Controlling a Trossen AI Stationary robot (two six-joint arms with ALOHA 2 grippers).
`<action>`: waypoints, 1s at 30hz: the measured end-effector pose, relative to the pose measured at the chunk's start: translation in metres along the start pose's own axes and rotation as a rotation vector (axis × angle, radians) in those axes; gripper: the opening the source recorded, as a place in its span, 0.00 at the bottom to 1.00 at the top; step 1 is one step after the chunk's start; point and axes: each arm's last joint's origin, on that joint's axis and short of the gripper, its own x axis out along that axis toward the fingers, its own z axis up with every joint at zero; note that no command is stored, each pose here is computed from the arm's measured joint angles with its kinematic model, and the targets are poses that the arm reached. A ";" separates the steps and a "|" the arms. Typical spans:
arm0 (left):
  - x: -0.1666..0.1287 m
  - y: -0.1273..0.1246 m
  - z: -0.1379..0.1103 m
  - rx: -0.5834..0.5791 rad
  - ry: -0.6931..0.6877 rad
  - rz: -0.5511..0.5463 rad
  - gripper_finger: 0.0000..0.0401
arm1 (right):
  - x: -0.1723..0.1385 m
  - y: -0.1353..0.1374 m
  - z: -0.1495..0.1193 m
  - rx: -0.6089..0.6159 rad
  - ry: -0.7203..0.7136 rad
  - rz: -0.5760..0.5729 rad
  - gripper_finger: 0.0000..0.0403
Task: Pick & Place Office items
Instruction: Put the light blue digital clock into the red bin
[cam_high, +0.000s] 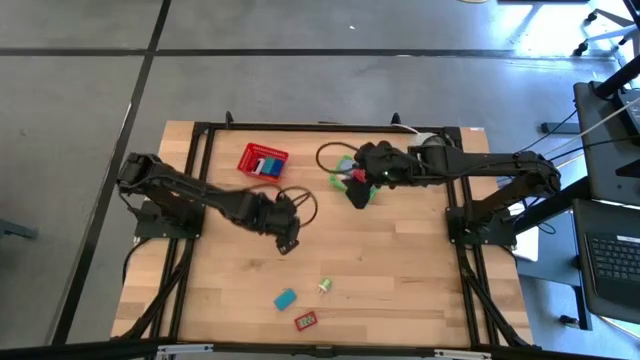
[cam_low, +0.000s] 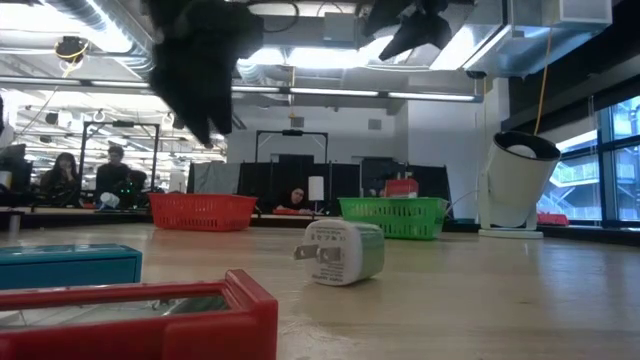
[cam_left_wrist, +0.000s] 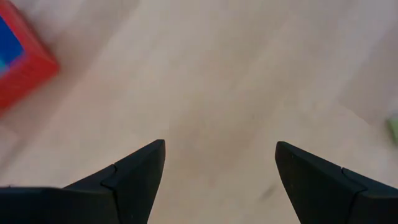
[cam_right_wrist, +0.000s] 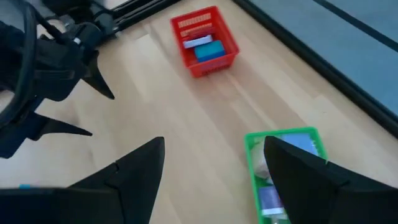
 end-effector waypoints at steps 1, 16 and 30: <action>0.000 -0.004 -0.007 -0.010 -0.002 -0.010 0.75 | -0.001 0.003 -0.002 -0.009 0.001 0.009 0.69; 0.029 -0.110 -0.121 0.213 -0.111 -0.276 0.75 | -0.020 0.044 -0.033 -0.096 0.071 0.099 0.69; 0.055 -0.137 -0.158 0.176 -0.086 -0.218 0.75 | -0.026 0.052 -0.040 -0.138 0.041 0.057 0.69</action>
